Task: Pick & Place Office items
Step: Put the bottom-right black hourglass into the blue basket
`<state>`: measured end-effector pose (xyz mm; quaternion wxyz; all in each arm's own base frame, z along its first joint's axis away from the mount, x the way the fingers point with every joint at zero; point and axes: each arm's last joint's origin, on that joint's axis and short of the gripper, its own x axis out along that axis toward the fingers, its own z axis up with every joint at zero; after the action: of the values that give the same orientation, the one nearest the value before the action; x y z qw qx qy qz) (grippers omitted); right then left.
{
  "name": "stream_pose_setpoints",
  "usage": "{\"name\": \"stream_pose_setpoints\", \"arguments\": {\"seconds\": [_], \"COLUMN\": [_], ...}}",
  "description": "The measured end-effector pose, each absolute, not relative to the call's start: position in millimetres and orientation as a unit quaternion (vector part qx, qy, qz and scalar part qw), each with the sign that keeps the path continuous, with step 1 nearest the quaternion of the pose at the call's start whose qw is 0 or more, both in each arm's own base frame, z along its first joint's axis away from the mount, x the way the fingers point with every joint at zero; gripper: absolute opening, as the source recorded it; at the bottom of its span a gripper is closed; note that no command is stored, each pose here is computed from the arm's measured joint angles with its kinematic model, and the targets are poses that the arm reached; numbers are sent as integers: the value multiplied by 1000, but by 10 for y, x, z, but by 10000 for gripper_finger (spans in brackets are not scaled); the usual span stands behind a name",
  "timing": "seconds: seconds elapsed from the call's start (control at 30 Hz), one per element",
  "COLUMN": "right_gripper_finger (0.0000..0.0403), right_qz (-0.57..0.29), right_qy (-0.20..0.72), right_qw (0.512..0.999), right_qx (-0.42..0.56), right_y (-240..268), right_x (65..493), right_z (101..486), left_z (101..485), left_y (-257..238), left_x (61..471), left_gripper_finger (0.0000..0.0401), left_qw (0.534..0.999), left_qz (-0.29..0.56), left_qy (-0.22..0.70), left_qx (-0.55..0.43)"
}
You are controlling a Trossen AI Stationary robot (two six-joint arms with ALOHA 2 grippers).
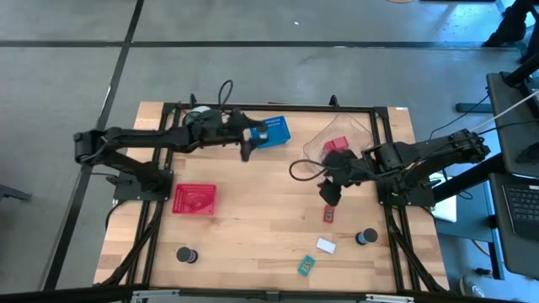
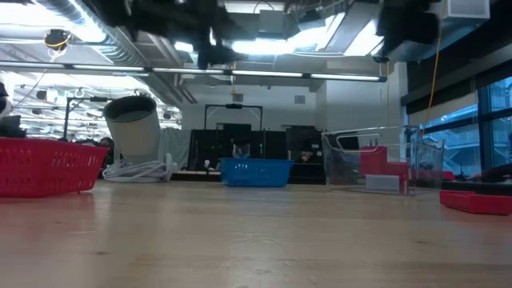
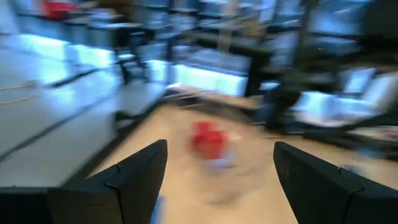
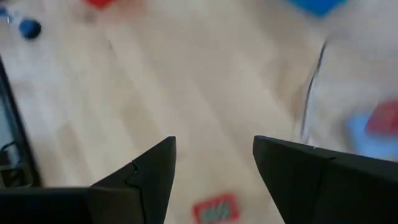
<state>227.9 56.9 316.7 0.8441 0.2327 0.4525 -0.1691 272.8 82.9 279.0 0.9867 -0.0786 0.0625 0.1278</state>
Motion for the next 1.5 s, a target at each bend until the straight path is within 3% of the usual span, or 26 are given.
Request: {"name": "stream_pose_setpoints", "arguments": {"seconds": [0.13,0.37,0.73,1.1,1.2,1.5], "right_gripper_finger": [220,224,306,313,313,313], "right_qz": [-201,-272,-300,-336,-310,-293], "right_qy": [503,583,663,731,746,741], "right_qw": [784,684,603,513,498,516], "right_qx": [304,344,327,299,315,314], "right_y": [704,999,1472,1570,1602,1613], "right_x": [2129,1962,1975,1764,1752,1771], "right_z": [3106,2935,2596,2377,2277,2199], "left_z": [2914,2968,2970,2967,2956,2955], "left_y": [601,297,170,170,160,136], "left_x": [2666,2680,2692,2692,2692,2694], "left_gripper_finger": [292,292,292,292,292,292], "left_qw": [994,997,997,997,997,996], "left_qz": [45,-12,-33,-32,-34,-38], "left_qy": [55,47,47,49,54,55], "left_qx": [-88,-58,-46,-51,-52,-51]}}
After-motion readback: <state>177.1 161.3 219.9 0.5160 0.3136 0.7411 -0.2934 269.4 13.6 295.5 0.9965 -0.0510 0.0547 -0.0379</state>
